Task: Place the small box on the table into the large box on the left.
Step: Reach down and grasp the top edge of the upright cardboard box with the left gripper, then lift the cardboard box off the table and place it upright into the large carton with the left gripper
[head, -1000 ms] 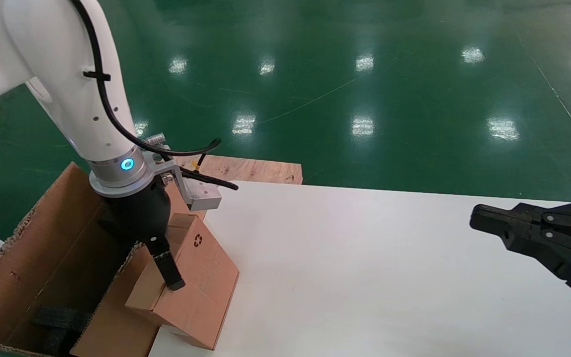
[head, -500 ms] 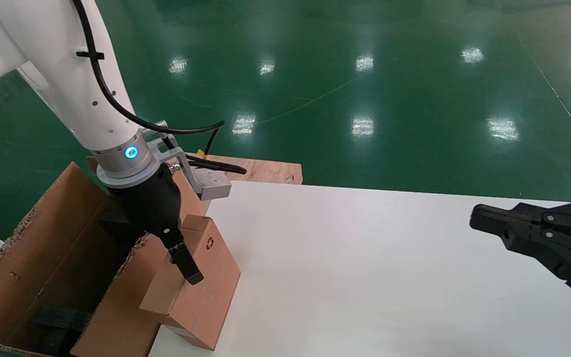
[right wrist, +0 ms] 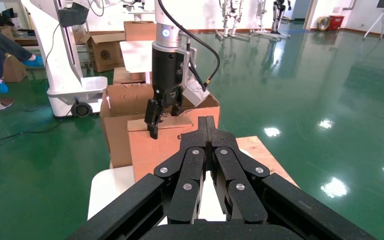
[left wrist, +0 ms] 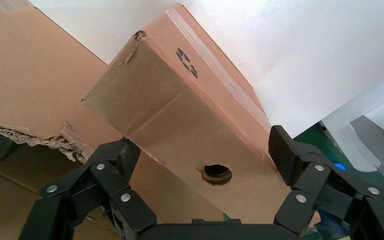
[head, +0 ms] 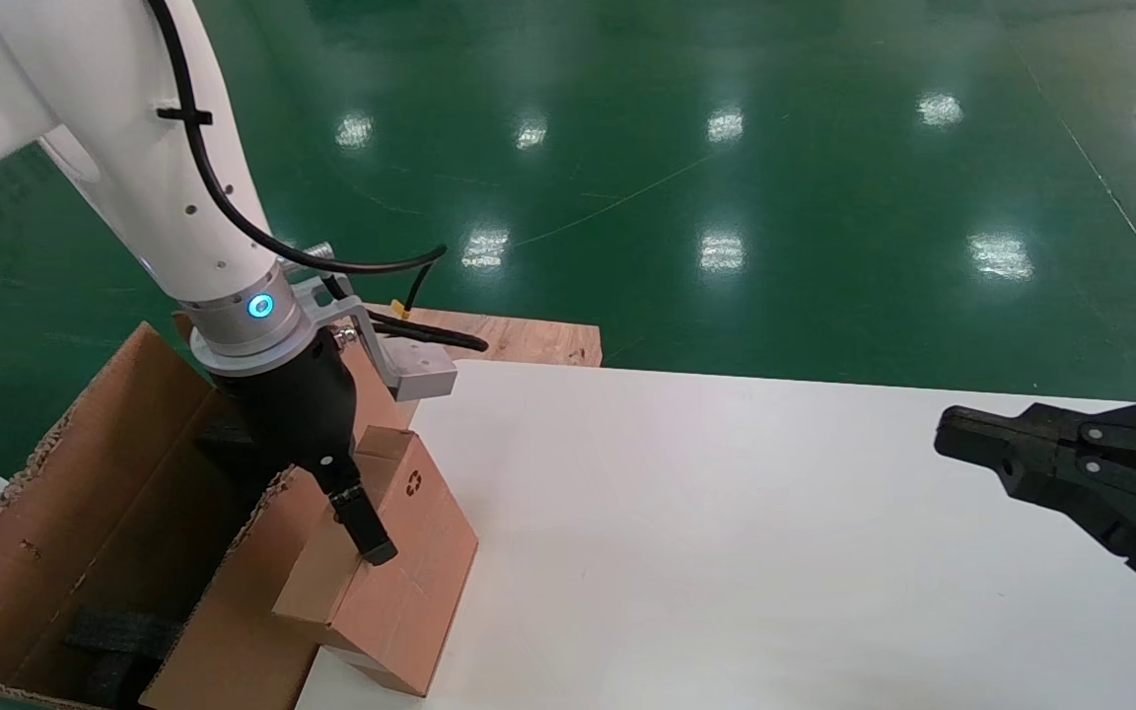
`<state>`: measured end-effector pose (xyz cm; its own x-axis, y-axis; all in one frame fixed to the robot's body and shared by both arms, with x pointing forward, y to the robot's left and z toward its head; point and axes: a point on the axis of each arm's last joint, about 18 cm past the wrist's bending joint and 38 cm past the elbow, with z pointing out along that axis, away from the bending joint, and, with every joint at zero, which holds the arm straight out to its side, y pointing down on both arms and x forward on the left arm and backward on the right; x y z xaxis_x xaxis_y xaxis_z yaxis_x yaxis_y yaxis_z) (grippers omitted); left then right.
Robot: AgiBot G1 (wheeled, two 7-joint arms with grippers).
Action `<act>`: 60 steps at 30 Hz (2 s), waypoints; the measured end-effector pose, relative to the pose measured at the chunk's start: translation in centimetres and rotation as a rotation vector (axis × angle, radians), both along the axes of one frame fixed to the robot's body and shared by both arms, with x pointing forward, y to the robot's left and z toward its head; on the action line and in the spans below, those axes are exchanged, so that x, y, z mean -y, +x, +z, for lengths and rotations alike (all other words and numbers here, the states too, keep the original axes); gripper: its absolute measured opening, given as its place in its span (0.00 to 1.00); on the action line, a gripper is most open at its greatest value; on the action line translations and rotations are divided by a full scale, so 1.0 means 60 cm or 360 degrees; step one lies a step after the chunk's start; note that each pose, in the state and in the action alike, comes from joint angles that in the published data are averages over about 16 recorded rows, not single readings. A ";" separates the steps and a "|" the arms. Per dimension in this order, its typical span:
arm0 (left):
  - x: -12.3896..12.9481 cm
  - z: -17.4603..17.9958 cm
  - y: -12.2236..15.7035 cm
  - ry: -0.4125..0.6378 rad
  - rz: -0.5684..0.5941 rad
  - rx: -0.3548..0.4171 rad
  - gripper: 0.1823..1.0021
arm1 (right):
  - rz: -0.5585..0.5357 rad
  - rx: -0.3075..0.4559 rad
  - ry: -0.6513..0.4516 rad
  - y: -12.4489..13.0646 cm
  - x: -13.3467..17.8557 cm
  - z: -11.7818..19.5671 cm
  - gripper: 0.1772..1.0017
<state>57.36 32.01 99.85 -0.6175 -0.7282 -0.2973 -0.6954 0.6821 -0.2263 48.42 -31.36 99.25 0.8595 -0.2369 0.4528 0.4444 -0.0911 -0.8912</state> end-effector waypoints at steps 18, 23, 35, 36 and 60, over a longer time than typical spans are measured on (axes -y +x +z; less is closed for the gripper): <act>-0.003 0.004 0.003 0.0020 0.0006 0.0023 0.62 | 0.0000 0.0000 0.0000 0.000 0.000 0.000 0.02; -0.004 0.020 0.011 0.0028 0.0021 0.0095 0.48 | 0.0000 0.0000 0.0000 0.000 0.000 0.000 0.02; -0.003 0.181 0.041 -0.0065 0.0035 0.0568 0.20 | 0.0000 0.0000 0.0000 0.000 0.000 0.000 0.02; -0.004 0.202 0.041 -0.0080 0.0036 0.0621 0.19 | 0.0000 0.0000 0.0000 0.000 0.000 0.000 0.02; -0.236 0.391 -0.060 -0.0031 0.0564 0.1037 0.11 | 0.0000 0.0000 0.0000 0.000 0.000 0.000 0.02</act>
